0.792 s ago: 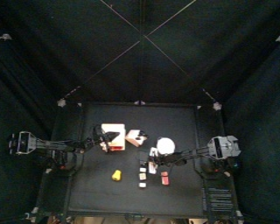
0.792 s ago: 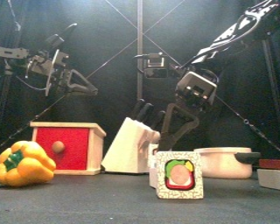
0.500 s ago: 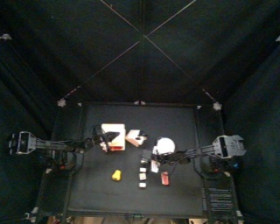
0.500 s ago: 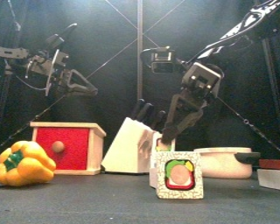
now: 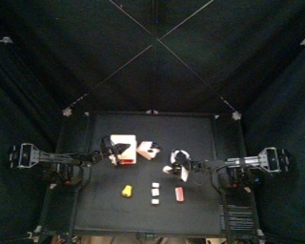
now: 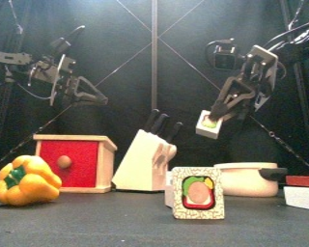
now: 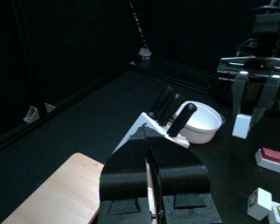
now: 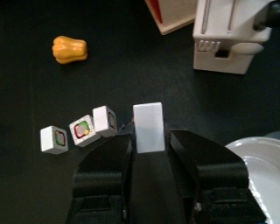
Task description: Put sushi piece in pot
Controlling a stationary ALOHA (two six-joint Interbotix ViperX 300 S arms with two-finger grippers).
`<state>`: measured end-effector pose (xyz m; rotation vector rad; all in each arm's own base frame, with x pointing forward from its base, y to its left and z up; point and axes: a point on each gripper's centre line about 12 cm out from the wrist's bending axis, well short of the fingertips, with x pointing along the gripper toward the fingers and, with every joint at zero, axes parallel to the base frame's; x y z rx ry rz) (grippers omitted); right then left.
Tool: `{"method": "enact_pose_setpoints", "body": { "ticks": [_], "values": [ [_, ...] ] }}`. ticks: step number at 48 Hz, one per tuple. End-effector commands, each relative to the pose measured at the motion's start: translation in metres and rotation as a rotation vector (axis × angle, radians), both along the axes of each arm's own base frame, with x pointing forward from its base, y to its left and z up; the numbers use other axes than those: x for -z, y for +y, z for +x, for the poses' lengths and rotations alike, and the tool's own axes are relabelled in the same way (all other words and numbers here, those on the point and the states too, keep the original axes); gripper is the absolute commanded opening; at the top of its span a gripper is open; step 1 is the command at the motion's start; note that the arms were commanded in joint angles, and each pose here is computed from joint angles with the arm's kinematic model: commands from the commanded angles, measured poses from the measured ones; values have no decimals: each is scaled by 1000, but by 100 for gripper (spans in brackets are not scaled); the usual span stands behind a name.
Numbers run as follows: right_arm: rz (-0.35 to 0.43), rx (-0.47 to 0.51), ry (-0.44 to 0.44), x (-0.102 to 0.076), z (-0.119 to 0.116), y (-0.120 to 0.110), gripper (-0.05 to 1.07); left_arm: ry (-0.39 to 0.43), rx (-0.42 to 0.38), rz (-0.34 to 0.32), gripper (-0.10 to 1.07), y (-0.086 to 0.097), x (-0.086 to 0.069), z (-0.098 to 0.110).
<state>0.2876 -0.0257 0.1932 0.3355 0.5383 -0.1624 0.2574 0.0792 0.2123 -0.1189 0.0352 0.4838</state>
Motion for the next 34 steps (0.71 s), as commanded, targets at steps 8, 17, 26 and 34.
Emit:
{"method": "enact_pose_setpoints", "body": {
  "ticks": [8, 17, 26, 34],
  "values": [
    [43, 87, -94, -3, -34, -14, 56, -16, 4, 7, 22, 0, -5, 2],
    [77, 185, -127, 5, -49, -32, 56, -17, 4, 7, 22, 0, -5, 2],
    [91, 226, -116, 15, -52, -40, 57, -17, 4, 7, 22, 0, -5, 2],
    [105, 255, -95, 22, -53, -44, 61, -16, 2, 7, 22, 0, -5, 2]
  ]
}}
